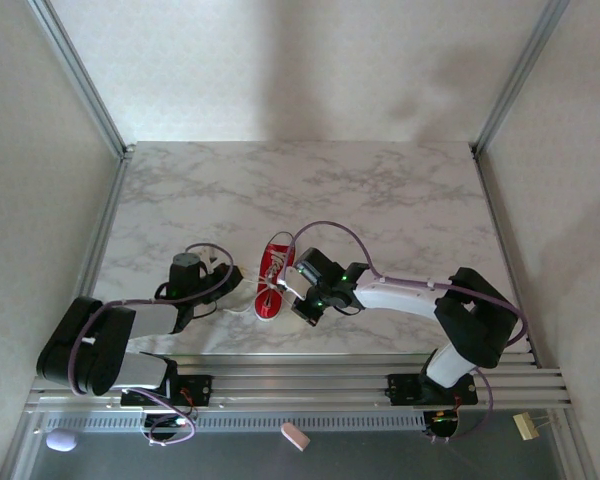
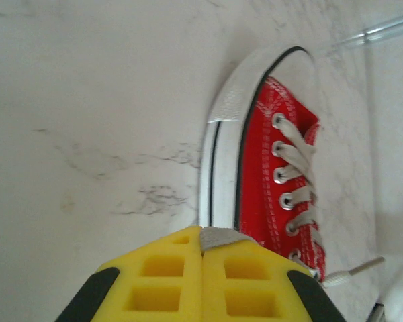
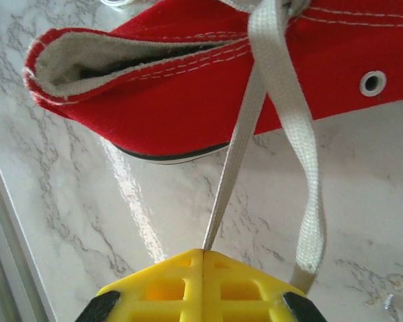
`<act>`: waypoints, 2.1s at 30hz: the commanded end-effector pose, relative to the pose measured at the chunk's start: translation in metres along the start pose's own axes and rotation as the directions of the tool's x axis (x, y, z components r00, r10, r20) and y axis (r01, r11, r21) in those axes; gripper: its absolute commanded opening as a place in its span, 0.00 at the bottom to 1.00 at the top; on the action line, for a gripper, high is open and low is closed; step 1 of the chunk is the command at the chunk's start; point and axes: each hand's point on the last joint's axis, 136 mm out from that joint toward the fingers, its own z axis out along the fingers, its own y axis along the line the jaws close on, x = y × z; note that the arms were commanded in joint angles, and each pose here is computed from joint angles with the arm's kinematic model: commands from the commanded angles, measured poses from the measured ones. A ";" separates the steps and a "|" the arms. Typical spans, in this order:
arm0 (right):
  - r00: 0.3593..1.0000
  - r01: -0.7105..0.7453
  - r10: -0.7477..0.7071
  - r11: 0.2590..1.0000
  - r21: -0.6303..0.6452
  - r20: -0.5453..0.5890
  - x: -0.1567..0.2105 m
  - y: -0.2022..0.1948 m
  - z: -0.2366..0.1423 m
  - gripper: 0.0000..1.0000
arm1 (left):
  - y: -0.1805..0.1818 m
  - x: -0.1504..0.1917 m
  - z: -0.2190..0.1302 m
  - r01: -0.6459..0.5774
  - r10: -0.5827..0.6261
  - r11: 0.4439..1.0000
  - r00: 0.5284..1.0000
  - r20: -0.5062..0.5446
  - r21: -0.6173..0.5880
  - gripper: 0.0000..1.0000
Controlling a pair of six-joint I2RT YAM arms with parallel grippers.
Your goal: Tie the shoes
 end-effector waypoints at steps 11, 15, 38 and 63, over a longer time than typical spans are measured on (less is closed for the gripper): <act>0.994 0.011 -0.002 0.996 -0.083 0.106 -0.026 0.018 -0.023 0.23 | -0.031 -0.009 -0.013 -0.121 0.115 0.990 0.990 0.077 0.075 0.29; 0.977 0.019 -0.004 0.997 -0.071 0.214 -0.044 0.020 -0.042 0.36 | -0.034 -0.018 -0.019 -0.141 0.134 0.988 0.984 0.117 0.056 0.55; 0.567 -0.794 0.284 0.438 0.422 0.773 0.071 -0.204 -0.214 0.99 | -0.016 -0.126 -0.156 -0.193 0.539 0.830 0.524 0.660 -0.524 0.99; 0.687 -0.694 0.174 0.444 0.566 0.706 0.097 -0.295 -0.179 0.99 | 0.023 -0.165 -0.130 -0.336 0.731 0.676 0.418 0.539 -0.656 1.00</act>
